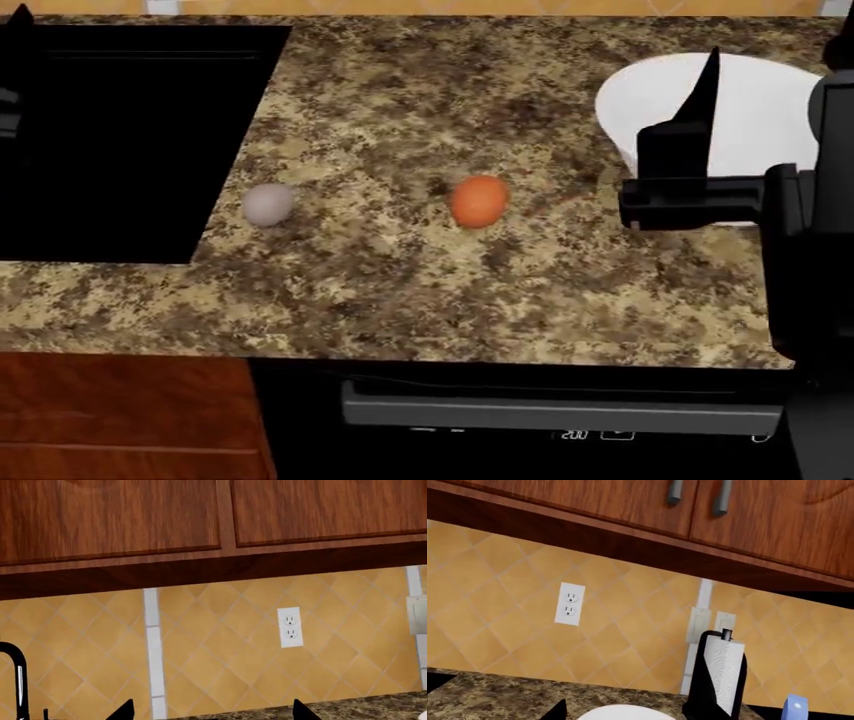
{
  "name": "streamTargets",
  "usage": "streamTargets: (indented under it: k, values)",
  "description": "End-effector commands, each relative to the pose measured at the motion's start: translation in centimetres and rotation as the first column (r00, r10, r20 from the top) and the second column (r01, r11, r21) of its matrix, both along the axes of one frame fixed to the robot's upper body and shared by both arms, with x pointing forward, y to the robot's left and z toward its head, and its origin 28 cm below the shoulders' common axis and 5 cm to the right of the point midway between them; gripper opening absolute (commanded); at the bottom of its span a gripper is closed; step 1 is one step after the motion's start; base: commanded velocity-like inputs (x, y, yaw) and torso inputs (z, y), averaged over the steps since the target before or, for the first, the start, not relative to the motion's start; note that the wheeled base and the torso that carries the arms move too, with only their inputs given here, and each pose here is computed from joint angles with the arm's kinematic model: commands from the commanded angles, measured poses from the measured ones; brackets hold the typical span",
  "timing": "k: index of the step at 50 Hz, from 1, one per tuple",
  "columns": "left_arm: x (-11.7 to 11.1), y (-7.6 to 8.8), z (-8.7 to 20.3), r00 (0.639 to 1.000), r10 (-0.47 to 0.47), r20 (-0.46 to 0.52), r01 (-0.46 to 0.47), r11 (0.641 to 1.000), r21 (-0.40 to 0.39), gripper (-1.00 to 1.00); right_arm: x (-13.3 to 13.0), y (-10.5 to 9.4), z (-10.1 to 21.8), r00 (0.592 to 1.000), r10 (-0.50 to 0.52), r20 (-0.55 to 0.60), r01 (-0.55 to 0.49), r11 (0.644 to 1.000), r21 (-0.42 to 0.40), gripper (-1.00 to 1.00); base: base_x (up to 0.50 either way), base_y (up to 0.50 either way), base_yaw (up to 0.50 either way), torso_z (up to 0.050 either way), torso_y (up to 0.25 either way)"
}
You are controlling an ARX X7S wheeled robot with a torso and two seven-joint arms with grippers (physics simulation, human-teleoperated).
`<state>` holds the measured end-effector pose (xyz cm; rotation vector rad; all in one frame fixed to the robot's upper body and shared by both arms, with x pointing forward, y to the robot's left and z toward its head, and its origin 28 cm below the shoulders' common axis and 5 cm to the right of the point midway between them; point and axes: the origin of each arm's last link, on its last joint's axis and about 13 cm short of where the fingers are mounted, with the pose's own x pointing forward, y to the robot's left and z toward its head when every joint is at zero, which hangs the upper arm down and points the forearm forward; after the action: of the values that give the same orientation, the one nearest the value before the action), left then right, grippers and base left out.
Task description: Place the eggs and milk next to the bowl.
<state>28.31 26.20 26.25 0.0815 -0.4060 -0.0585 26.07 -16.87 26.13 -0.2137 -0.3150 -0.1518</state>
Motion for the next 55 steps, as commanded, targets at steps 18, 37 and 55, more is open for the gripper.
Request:
streamTargets:
  k: [18, 37, 55]
  values:
    - [0.18, -0.45, 0.03, 1.000, -0.029, -0.007, 0.029, 0.999, -0.019, 1.00, -0.32, -0.32, -0.26, 1.000, 0.001, -0.014, -0.001, 1.000, -0.003, 1.00, 0.00, -0.50, 0.00, 0.000, 0.000]
    - [-0.03, -0.07, -0.29, 1.000, -0.020, -0.009, 0.020, 1.000, -0.019, 1.00, 0.06, 0.13, -0.55, 0.999, 0.024, -0.024, -0.024, 1.000, -0.012, 1.00, 0.00, -0.50, 0.00, 0.000, 0.000]
    - [-0.13, 0.08, -0.26, 1.000, -0.016, -0.007, 0.016, 1.000, -0.021, 1.00, 0.38, 0.43, -0.76, 0.998, 0.049, -0.046, -0.050, 0.999, -0.018, 1.00, 0.11, 0.00, 0.00, 0.000, 0.000]
